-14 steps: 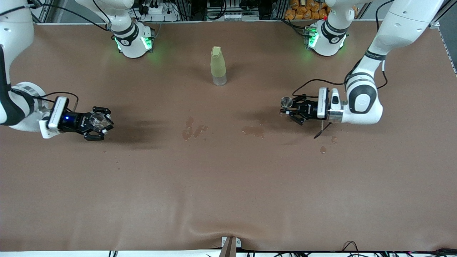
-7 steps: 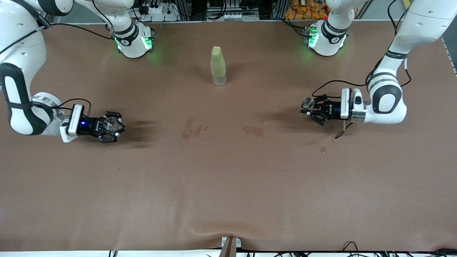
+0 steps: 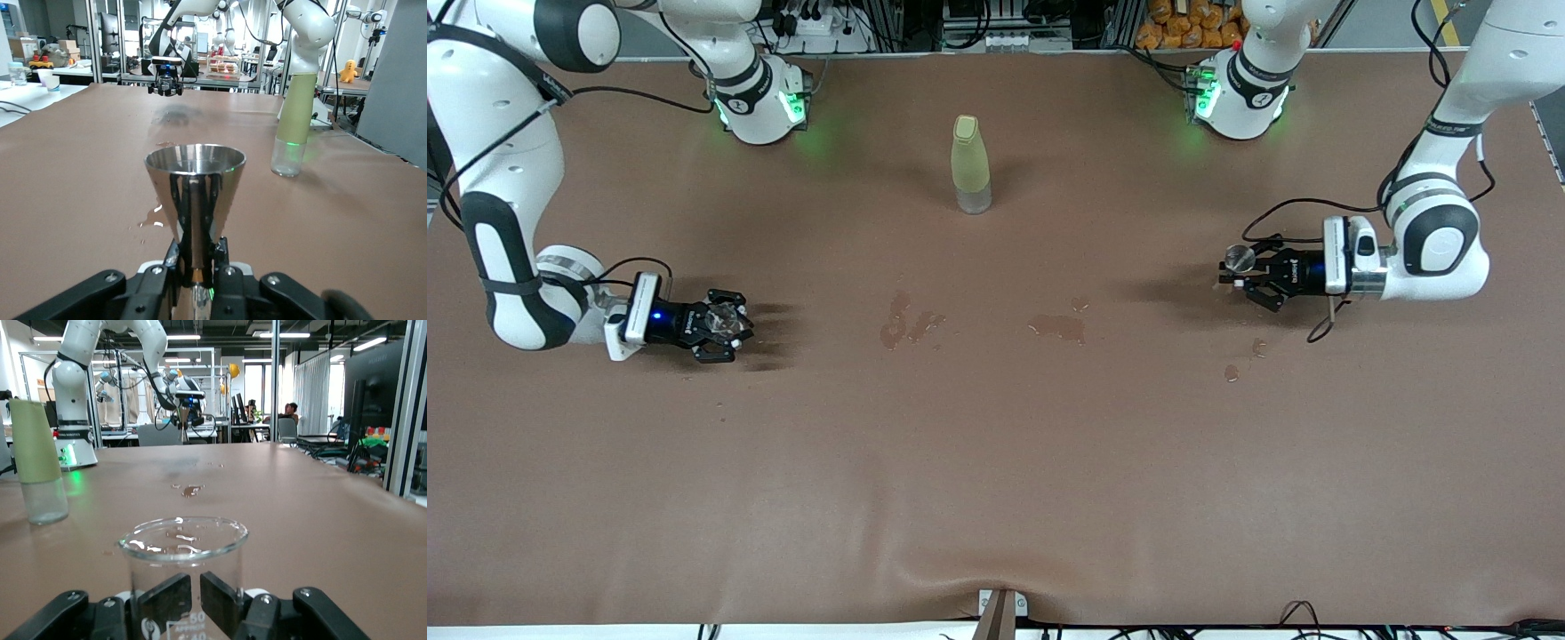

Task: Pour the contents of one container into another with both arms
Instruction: 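Lower the beaker with the right gripper while the left gripper lowers the jigger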

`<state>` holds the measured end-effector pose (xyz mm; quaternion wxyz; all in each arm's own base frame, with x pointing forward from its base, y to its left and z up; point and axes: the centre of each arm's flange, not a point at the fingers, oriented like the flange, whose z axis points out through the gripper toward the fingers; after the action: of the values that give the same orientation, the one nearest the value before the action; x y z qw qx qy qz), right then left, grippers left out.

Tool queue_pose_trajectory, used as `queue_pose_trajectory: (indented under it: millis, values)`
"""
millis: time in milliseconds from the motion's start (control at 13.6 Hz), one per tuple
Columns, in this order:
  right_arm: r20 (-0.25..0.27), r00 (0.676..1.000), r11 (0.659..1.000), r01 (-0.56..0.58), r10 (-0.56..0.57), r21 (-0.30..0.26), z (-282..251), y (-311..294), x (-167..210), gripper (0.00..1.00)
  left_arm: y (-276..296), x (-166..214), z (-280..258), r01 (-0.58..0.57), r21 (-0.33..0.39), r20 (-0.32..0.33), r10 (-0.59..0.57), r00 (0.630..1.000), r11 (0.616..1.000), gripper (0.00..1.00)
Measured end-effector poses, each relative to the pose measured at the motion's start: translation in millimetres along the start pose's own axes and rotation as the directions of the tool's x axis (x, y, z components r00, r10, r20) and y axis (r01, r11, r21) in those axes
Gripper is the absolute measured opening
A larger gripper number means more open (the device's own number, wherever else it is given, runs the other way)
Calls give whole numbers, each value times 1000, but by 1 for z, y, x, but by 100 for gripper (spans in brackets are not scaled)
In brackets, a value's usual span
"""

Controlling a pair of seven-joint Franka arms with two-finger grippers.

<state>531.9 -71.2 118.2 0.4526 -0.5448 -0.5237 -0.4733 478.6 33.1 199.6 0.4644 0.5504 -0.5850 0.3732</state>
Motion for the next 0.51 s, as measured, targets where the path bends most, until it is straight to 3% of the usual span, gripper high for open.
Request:
queue_pose_trajectory:
  millis: [513]
  values:
    - [86,996,1000,-24,25,-13,8,3,-42,15,13,-29,-41,44,66,-14,-43,999,997,21]
